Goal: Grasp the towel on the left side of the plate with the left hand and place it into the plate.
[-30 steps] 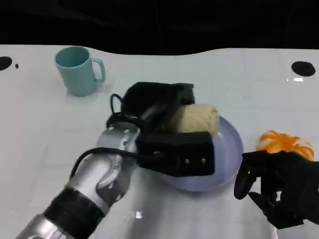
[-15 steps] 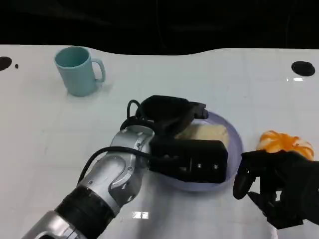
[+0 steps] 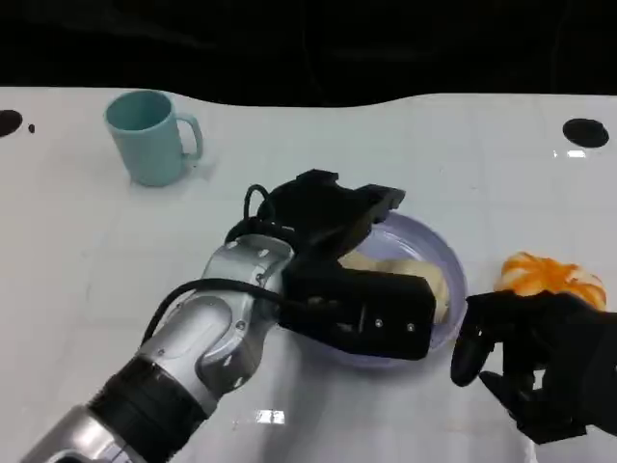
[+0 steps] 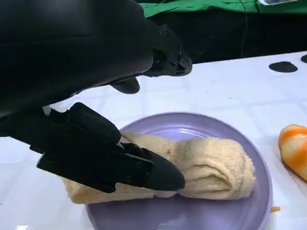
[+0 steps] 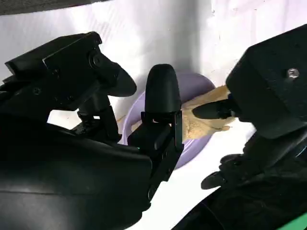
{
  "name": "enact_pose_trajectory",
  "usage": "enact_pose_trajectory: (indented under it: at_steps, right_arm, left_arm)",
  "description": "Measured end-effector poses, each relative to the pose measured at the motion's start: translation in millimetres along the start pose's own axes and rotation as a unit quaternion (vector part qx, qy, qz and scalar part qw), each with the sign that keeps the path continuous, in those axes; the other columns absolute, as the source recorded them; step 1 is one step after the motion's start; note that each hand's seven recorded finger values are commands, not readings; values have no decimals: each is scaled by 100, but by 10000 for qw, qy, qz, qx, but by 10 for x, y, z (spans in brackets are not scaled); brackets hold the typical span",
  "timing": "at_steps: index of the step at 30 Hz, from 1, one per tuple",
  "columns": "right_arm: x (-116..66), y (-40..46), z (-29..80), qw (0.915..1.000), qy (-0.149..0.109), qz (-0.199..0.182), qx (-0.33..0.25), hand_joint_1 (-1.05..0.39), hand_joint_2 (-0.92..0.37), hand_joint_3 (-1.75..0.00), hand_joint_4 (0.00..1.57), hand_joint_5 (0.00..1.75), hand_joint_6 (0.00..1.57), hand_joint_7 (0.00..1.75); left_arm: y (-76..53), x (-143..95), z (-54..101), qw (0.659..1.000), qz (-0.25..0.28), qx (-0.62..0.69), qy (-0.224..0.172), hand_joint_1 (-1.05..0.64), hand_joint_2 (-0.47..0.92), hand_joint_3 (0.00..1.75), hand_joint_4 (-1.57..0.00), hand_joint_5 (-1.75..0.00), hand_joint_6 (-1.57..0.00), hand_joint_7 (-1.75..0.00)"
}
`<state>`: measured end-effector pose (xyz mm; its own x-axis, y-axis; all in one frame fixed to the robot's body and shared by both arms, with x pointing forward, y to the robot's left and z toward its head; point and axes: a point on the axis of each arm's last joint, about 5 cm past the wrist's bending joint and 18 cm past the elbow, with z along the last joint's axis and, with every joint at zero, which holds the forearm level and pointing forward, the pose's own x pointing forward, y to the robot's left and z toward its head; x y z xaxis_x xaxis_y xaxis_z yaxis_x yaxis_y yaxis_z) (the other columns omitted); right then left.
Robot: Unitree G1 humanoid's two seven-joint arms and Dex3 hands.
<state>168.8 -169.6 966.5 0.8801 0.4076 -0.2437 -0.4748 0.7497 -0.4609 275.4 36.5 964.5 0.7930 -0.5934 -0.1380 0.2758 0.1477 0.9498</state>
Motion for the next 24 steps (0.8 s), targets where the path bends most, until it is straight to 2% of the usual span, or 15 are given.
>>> enact_pose_trajectory:
  at_steps: [5,10,15,19,20,22,23,24]
  right_arm:
    - [-2,-7,-1,10000,-21,-4,-13,1,-59,-103,70,174,69,141]
    - [-4,-27,-28,10000,-82,-11,-29,1,-57,-108,73,175,69,143]
    - [-4,-42,-57,10000,-79,-36,24,1,-57,-109,72,175,69,144]
    - [0,-45,-56,9999,-87,-38,35,1,-57,-109,72,174,69,143]
    - [0,-45,-56,9999,-87,-37,37,1,-57,-109,72,174,69,143]
    - [2,-44,-54,10000,-89,-33,31,1,-57,-108,72,174,69,143]
    - [2,-44,-54,10000,-82,-33,28,0,-57,-108,71,174,69,143]
    - [5,-42,-52,10000,-81,-26,29,0,-57,-108,71,174,69,143]
  left_arm:
    - [106,-101,-87,9998,57,-161,-52,-69,92,18,-15,-64,-27,-6]
    - [198,-277,-197,9930,22,-1166,-162,-59,92,23,-20,-71,-35,-9]
    - [300,-515,-318,9633,67,-2672,-227,-46,92,24,-34,-80,-46,-13]
    - [323,-753,-365,9389,393,-3406,-301,-31,92,26,-48,-88,-57,-18]
    - [300,-813,-386,9325,457,-3567,-329,-26,92,29,-55,-93,-64,-21]
    - [231,-951,-441,9137,585,-4009,-333,-23,92,33,-59,-105,-69,-27]
    - [202,-1003,-459,9047,617,-4204,-314,-19,84,51,-65,-123,-76,-43]
    - [178,-1058,-478,8935,638,-4437,-277,-17,71,78,-66,-133,-73,-62]
